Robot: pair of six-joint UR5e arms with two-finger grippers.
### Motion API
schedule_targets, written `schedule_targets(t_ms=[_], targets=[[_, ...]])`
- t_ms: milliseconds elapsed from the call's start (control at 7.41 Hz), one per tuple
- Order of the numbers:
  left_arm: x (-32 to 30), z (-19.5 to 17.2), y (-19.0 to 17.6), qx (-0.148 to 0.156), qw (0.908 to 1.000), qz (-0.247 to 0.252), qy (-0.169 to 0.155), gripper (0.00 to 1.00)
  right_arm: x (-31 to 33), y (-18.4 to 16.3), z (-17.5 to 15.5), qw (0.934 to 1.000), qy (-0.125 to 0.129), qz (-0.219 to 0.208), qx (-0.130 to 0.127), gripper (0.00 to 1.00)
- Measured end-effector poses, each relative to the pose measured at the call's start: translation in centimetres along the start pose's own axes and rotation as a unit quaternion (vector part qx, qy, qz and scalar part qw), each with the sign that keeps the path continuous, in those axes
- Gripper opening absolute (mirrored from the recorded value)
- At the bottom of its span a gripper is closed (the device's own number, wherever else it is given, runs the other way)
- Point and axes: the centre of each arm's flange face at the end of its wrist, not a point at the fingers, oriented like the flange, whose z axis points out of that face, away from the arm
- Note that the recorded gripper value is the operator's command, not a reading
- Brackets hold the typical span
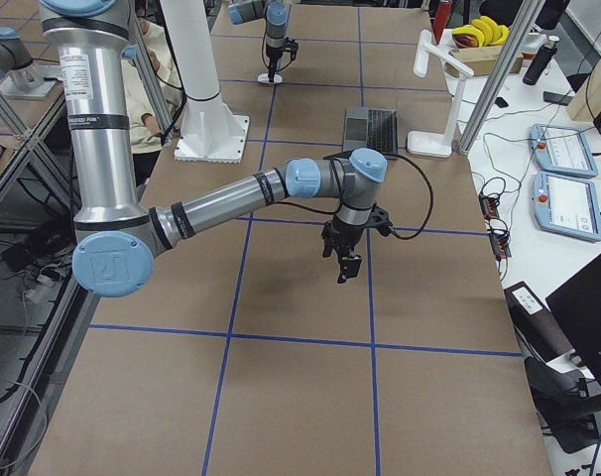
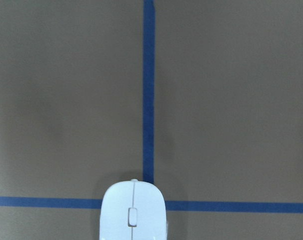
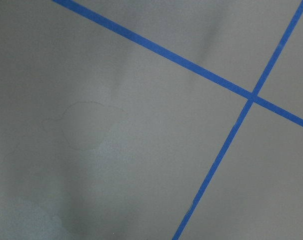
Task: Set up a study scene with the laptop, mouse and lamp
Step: 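Grasp the white mouse with the left gripper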
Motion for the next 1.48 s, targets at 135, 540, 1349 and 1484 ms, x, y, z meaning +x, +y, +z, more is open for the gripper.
schedule_targets(t_ms=[135, 540, 1349, 1484], targets=[[-0.8, 0.8, 0.2, 0.0, 0.9999, 0.001, -0.012, 1.0, 0.0, 0.0, -0.1, 1.0, 0.0, 0.0, 0.001, 1.0], [-1.0, 1.9, 0.6, 0.004, 0.9997, 0.006, -0.024, 0.98, 0.2, 0.0, -0.3, 1.0, 0.0, 0.002, 0.003, 1.0], [-0.8, 1.9, 0.9, 0.002, 0.9997, 0.009, -0.022, 0.26, 0.3, 0.0, -0.5, 1.0, 0.0, 0.003, 0.004, 1.0], [-0.6, 1.4, 0.9, 0.002, 0.9998, 0.01, -0.017, 0.26, 0.3, 0.0, -0.5, 1.0, 0.0, 0.004, 0.004, 1.0]])
